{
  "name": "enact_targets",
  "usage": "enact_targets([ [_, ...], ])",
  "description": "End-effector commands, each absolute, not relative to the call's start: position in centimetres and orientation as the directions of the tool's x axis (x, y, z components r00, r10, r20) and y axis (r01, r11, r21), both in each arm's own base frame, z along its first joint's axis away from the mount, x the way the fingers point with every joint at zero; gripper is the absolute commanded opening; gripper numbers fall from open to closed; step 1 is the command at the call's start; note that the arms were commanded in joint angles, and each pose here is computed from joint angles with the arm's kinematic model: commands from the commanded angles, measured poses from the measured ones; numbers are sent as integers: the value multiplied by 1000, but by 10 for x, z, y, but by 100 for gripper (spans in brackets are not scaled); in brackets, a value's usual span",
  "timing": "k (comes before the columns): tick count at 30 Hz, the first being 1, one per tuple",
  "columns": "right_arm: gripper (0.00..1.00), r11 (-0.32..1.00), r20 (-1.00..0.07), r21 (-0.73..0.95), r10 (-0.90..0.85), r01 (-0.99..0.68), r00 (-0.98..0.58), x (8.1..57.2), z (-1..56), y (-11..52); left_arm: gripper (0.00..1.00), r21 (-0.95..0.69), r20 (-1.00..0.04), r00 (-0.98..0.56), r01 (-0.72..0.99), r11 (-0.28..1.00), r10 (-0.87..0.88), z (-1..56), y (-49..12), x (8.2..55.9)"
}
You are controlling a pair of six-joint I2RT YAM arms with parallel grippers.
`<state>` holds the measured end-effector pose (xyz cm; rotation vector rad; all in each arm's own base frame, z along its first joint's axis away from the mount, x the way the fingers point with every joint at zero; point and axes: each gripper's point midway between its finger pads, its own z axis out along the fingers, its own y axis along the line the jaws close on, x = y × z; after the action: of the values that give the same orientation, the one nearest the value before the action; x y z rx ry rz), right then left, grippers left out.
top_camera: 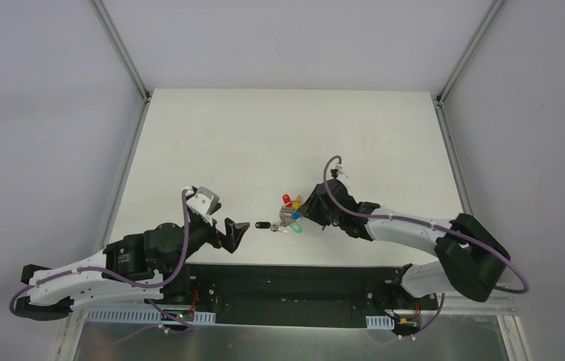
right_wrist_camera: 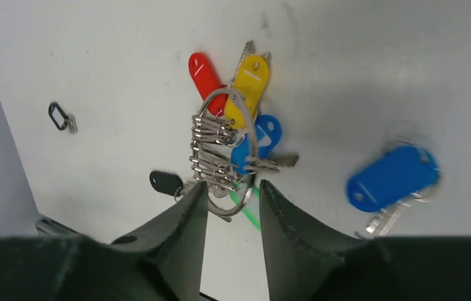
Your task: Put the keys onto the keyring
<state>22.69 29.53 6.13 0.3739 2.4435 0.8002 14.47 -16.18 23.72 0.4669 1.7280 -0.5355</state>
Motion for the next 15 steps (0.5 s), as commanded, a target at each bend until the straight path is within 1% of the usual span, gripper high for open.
enact_targets([
  [1,48,818,-477,567,427,103,-768,232,75,252,99,-93,-981,-193,560,823,20,249,-163,149],
  [2,52,843,-480,526,398,107,-782,228,74,244,99,-89,-981,-192,561,823,25,248,-166,149],
  [4,55,855,-487,509,382,100,-785,225,81,240,99,-79,-980,-193,565,821,39,246,-171,150],
  [7,56,822,-494,567,390,52,-777,223,103,246,99,-68,-978,-202,569,819,58,243,-178,151],
  [10,57,811,-504,586,372,8,-780,223,121,251,99,-66,-976,-208,574,816,67,242,-182,150],
  [13,57,838,-538,545,340,-11,-771,224,128,245,99,-57,-977,-203,568,821,72,243,-180,151],
  [15,56,872,-568,489,308,-12,-763,226,127,235,99,-54,-978,-197,562,825,70,244,-178,152],
])
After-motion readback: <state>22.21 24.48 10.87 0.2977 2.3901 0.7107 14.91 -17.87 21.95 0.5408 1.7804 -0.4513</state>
